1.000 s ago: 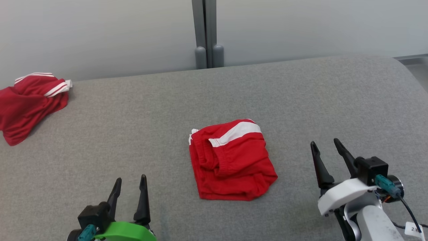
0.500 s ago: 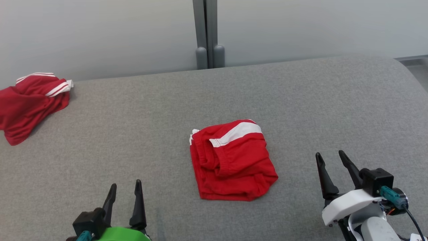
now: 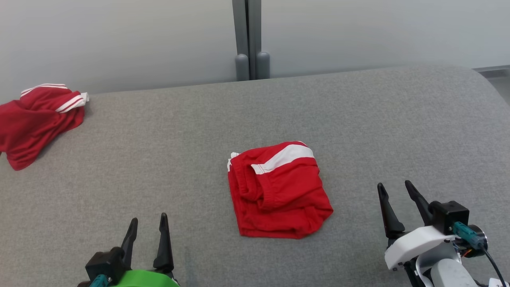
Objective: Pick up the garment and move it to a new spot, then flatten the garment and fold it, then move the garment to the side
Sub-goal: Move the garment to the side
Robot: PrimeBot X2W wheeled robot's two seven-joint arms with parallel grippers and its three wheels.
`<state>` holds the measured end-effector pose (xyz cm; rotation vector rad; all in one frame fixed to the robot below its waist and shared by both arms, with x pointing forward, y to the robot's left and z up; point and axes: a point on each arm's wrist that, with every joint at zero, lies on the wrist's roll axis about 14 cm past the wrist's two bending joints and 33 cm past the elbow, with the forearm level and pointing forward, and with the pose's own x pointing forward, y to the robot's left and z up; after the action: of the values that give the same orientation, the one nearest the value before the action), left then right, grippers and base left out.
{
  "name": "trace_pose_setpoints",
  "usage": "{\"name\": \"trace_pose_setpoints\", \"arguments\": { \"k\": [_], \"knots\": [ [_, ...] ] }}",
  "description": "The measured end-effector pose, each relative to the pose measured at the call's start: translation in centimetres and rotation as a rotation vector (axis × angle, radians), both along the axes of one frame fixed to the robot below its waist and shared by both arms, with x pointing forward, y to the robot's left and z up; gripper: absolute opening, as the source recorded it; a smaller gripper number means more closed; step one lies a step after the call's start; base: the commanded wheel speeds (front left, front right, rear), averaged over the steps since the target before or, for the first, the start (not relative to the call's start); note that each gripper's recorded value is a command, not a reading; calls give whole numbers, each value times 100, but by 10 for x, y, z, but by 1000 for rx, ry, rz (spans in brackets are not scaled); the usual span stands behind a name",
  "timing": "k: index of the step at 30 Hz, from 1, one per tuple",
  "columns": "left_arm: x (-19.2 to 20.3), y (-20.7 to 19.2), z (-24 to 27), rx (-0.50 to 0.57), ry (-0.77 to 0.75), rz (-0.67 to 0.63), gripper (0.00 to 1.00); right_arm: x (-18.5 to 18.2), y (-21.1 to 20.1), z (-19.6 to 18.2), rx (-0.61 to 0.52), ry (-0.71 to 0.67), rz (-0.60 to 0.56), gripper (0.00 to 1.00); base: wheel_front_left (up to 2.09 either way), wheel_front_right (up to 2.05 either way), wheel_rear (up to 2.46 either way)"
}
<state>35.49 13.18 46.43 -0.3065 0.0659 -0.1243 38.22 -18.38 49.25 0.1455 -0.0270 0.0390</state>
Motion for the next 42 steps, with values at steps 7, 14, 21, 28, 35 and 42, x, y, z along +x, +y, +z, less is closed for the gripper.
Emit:
{"name": "trace_pose_setpoints", "arguments": {
  "k": [7,14,21,28,35,42],
  "knots": [
    [-1,3,-3,2,9,10,100,16,13,1,-40,11,44,100,0,0,0],
    [4,10,-3,1,9,28,100,58,42,15,-98,83,141,100,0,0,0],
    [6,20,-5,3,16,59,100,83,71,-1,-134,236,231,100,0,0,0],
    [8,32,-12,1,39,97,100,92,90,-35,-145,368,287,100,0,0,0],
    [12,40,-20,-1,64,125,100,89,109,-79,-149,529,350,100,0,0,0],
    [16,39,-27,-2,85,125,100,92,123,-91,-139,577,396,2,0,0,0]
  ]
}}
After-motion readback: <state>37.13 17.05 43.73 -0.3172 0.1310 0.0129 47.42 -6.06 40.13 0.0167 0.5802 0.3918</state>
